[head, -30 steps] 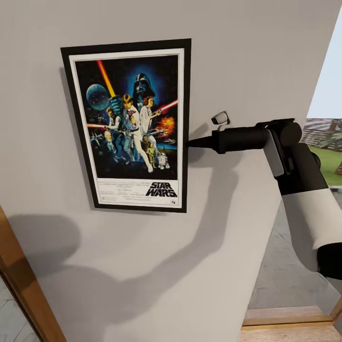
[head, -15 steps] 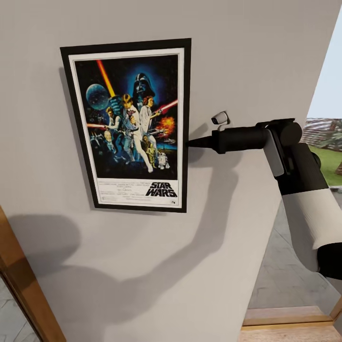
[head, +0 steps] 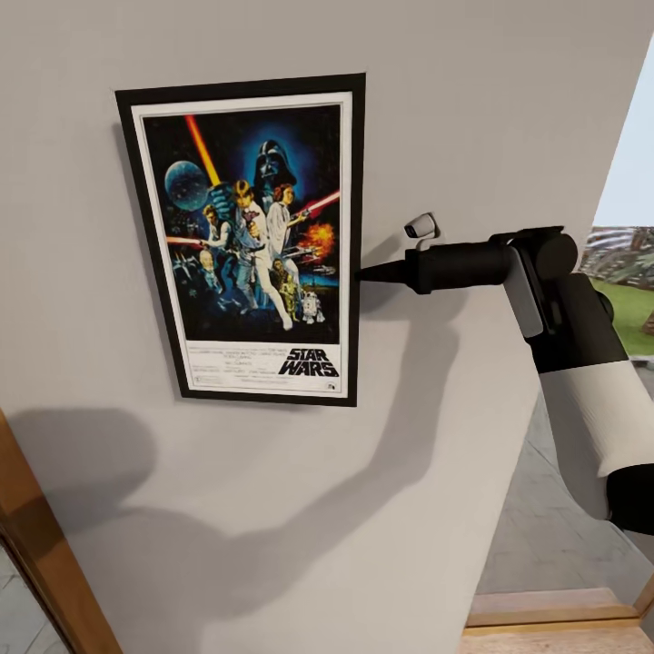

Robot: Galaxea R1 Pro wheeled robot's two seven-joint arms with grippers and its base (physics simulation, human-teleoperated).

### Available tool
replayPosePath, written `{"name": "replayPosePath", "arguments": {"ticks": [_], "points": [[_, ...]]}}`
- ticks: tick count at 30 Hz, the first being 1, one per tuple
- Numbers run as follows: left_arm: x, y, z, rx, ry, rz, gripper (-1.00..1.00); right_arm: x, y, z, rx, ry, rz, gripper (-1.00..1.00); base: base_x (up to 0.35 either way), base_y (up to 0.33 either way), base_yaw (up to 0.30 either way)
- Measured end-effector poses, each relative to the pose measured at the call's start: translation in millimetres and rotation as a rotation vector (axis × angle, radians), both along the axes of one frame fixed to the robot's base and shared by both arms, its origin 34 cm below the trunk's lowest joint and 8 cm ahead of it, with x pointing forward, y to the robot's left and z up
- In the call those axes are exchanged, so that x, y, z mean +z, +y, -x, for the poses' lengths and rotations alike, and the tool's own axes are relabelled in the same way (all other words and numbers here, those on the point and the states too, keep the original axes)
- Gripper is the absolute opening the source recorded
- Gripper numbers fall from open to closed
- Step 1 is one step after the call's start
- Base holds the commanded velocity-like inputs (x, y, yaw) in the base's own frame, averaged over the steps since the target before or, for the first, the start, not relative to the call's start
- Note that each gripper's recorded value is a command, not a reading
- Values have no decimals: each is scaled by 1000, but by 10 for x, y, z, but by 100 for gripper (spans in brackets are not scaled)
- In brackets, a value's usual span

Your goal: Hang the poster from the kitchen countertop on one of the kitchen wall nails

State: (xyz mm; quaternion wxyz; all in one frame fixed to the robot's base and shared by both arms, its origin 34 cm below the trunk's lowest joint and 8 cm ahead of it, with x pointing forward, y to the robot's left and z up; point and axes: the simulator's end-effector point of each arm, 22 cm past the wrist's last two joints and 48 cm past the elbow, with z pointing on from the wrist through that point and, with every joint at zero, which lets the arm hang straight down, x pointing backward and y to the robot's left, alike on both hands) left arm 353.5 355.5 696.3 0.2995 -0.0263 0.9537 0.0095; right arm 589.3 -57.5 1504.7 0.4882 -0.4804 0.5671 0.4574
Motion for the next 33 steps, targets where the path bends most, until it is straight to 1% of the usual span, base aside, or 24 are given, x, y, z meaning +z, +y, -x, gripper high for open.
{"name": "replayPosePath", "arguments": {"ticks": [25, 26, 28, 33], "points": [[1, 3, -1, 0, 0, -1, 100, -20, -19, -47, -9, 18, -3, -100, 0, 0, 0], [-10, -30, 14, 1, 1, 4, 100, -22, -35, -77, -17, 23, -8, -100, 0, 0, 0], [-10, -33, 13, 1, 1, 4, 100, 2, -56, -81, -19, 24, -18, -100, 0, 0, 0], [-10, -33, 13, 1, 1, 4, 100, 2, -57, -82, -19, 24, -18, -100, 0, 0, 0]]}}
